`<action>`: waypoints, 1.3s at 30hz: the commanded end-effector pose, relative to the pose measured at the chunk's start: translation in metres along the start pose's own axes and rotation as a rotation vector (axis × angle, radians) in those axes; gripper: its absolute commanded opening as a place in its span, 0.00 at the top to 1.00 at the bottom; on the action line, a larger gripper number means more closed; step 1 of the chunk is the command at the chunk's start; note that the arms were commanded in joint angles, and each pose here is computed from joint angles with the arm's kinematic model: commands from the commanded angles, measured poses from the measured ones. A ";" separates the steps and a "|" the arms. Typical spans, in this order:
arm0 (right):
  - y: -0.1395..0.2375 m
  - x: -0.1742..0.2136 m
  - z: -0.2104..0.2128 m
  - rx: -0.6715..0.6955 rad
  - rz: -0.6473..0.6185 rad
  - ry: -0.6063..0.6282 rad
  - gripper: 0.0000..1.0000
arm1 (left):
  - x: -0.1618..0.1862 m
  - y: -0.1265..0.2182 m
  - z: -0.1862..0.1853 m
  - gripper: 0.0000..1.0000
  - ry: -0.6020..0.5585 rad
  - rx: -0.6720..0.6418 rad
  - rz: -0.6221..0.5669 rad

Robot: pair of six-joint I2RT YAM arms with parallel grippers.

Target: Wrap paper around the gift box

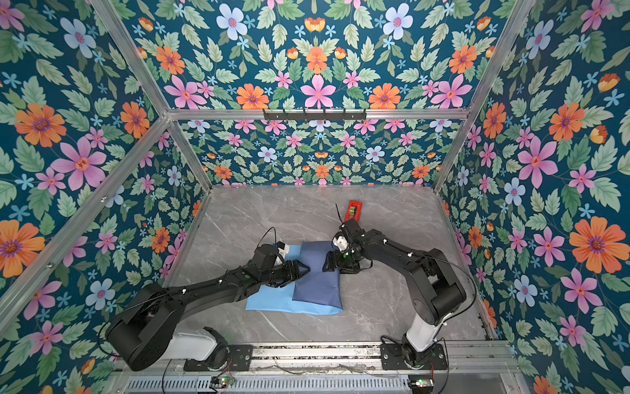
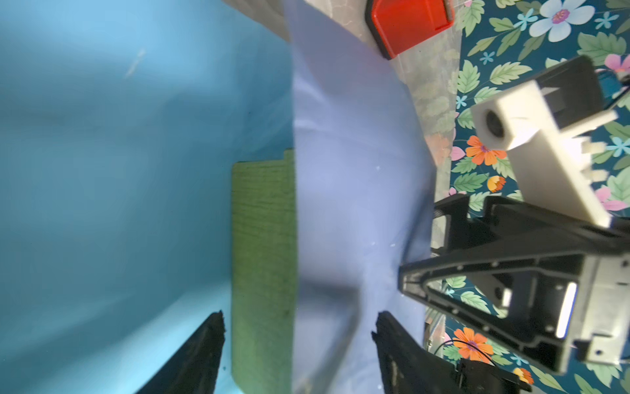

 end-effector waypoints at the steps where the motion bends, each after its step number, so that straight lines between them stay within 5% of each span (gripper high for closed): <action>1: -0.005 0.008 -0.017 0.130 0.031 -0.026 0.23 | 0.002 -0.004 -0.001 0.31 -0.022 0.002 0.059; 17: -0.001 -0.001 -0.008 0.111 0.011 -0.013 0.23 | 0.011 -0.011 0.009 0.71 -0.055 -0.087 0.120; 31: 0.030 0.006 -0.002 -0.092 -0.031 -0.102 0.22 | 0.019 -0.014 0.023 0.77 -0.033 -0.127 0.109; 39: 0.018 0.006 -0.015 -0.023 -0.022 -0.109 0.27 | 0.020 -0.012 0.023 0.78 -0.032 -0.122 0.103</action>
Point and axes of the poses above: each gripper's point midway between its finger pads, its own y axis back along the fingers, its own z axis along the line the jaws close on, x = y × z, the point moved 9 cm from there along y, back along the fingers, and after that the axes turned 7 degrees about -y, right-handed, at the moved point
